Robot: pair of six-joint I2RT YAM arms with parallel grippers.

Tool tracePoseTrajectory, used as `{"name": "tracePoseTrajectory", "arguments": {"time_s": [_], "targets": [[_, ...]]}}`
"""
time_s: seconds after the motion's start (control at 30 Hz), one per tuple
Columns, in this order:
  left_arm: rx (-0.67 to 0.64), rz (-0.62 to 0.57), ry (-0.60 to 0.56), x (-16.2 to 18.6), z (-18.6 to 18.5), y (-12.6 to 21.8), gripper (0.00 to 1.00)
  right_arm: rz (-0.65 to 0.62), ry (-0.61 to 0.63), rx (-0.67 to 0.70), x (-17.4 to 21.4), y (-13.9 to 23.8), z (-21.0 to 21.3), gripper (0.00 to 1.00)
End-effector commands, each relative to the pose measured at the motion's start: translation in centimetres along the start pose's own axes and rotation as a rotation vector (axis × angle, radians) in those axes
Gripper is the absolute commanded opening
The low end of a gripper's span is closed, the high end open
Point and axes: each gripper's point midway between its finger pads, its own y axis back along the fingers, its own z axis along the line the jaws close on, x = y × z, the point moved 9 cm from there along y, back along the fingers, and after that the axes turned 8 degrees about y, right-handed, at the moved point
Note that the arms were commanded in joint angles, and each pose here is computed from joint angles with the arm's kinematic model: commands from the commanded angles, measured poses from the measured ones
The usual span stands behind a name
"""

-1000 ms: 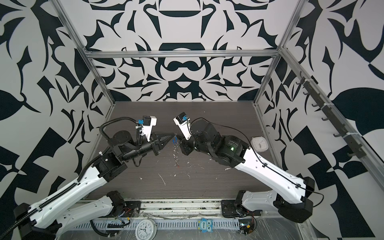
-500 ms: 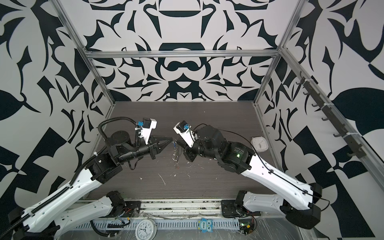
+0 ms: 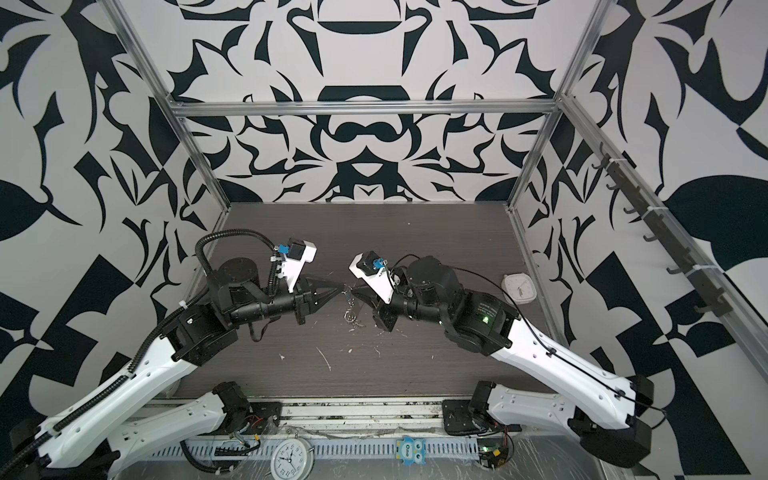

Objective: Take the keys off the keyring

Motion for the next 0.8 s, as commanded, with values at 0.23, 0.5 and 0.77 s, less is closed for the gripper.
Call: {"name": "tracePoseTrajectory", "arguments": {"time_s": [0.23,0.5,0.77], "targets": [[0.036,0.032,0.049,0.0,0.7,-0.3,0.0,-0.235,0.036,-0.081,-3.8,2.1,0.8,0.0],[0.222,-0.017,0.156,-0.8,1.7,0.2,0.0,-0.331,0.041,-0.062,-4.4,2.4,0.7,0.0],[0.281,-0.034,0.175,-0.7,1.8,0.1,0.0,-0.373,0.027,-0.048,-4.5,2.6,0.6,0.0]]}}
